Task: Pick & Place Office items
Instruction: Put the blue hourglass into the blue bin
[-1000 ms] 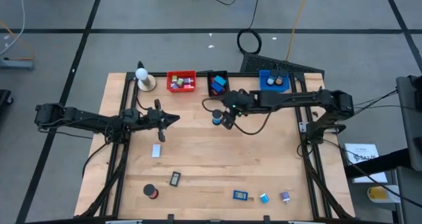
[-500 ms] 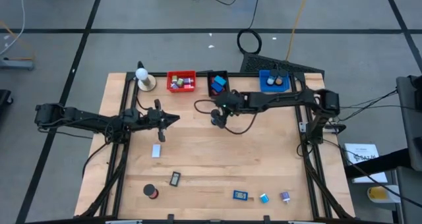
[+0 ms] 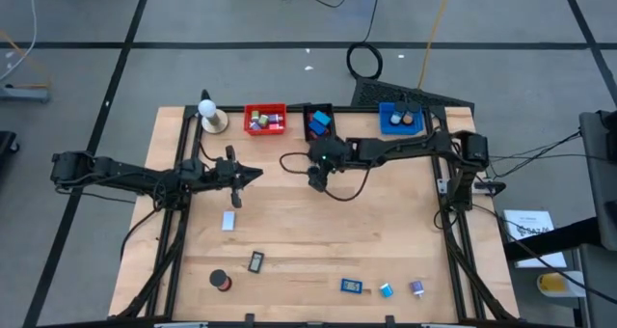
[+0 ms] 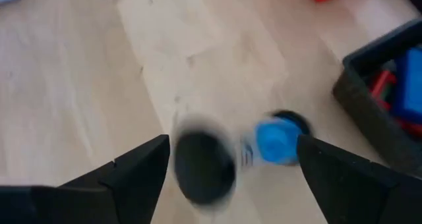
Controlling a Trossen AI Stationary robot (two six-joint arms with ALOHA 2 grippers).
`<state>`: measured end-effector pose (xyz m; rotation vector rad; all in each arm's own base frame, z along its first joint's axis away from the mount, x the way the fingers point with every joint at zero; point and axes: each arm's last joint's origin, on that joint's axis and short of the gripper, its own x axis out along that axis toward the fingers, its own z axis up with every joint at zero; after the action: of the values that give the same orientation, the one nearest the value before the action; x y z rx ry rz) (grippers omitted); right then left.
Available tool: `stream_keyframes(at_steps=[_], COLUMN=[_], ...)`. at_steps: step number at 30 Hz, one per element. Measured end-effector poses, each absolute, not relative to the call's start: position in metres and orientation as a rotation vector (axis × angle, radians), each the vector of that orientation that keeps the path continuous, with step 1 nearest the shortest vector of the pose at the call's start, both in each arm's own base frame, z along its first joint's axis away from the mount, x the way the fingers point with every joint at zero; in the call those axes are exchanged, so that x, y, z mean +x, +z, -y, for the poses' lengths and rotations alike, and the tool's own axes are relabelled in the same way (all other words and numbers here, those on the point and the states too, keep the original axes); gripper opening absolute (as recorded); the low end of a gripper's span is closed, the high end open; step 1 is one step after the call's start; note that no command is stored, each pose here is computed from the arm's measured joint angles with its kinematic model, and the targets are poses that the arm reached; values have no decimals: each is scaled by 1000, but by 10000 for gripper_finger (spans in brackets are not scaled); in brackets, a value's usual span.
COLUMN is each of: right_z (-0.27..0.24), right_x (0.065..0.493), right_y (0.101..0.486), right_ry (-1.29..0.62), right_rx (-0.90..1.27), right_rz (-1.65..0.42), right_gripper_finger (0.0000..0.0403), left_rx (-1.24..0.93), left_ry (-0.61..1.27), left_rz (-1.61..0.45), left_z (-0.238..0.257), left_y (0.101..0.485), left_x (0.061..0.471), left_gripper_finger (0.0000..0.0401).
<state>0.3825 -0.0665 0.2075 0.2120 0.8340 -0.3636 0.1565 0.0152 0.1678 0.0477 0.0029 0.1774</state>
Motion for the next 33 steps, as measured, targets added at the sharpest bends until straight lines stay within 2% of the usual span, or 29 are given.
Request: stream_keyframes(at_steps=[8,13,19,24,28,33], right_z=[66,68,71,73,76,75], right_x=[382,375,370,371,373,371], right_y=[212,219,188,167,158,160], right_ry=[-360,-510,-736,-787,-777,-756], right_rx=[197,316,394,435,471,457], right_rz=[-819,-800,-899,-889,-906,-932], right_gripper_finger=[334,334,334,333,318,277], left_rx=[48,48,48,48,48,48], left_ry=[177,178,177,177,177,177], left_rz=[-3,-2,-3,-3,-2,-2], left_z=[-15,-15,-15,-15,-15,-15], left_y=[168,168,168,168,168,168], left_x=[156,156,156,157,157,156], left_gripper_finger=[35,35,35,35,35,35])
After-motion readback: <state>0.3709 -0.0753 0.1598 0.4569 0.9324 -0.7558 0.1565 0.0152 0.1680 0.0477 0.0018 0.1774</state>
